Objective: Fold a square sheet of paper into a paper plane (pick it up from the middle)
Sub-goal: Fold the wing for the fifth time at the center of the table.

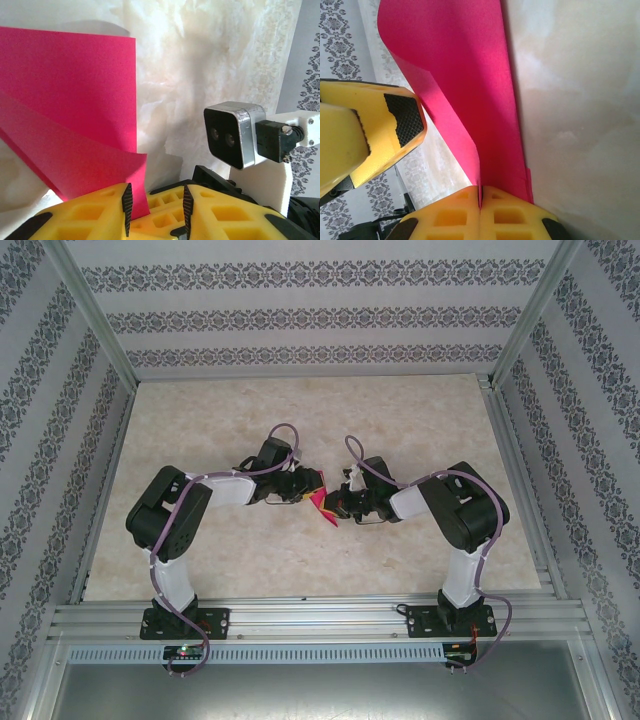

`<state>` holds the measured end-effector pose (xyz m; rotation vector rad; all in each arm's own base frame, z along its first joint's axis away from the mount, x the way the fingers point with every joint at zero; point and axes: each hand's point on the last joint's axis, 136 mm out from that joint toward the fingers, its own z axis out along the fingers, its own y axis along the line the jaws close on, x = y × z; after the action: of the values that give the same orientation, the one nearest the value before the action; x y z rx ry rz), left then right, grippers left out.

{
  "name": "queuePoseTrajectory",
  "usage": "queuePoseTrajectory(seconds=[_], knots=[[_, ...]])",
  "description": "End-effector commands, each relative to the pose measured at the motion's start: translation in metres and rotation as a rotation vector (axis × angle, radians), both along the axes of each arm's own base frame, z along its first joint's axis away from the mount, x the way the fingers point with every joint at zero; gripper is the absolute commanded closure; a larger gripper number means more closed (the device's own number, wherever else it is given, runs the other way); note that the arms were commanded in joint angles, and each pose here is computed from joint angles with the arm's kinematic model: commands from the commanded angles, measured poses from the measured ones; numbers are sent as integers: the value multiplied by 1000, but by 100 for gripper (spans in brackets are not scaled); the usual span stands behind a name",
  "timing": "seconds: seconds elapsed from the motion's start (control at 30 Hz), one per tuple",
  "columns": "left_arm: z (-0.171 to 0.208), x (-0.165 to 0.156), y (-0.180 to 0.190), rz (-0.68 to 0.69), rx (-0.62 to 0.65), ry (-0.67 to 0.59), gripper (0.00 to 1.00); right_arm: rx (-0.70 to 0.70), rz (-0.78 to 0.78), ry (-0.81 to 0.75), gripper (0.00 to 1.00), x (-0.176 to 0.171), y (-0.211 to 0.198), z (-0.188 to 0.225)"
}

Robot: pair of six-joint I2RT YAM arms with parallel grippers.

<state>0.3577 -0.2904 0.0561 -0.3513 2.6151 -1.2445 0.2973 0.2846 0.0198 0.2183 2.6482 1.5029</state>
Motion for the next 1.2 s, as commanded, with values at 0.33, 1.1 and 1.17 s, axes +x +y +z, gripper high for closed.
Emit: queuePoseTrajectory(seconds=[0.33,1.1,1.17], knots=[[-9,2,-14,-33,-33,-12,62,-97,-88,141,95,-8,-20,-41],[13,8,-11,10,-76,-125,49,-63,-179,176,99,-6,-24,-44],[13,10,-16,-7,-84,-127,49,-63,-180,183,99,-7,-24,-46]])
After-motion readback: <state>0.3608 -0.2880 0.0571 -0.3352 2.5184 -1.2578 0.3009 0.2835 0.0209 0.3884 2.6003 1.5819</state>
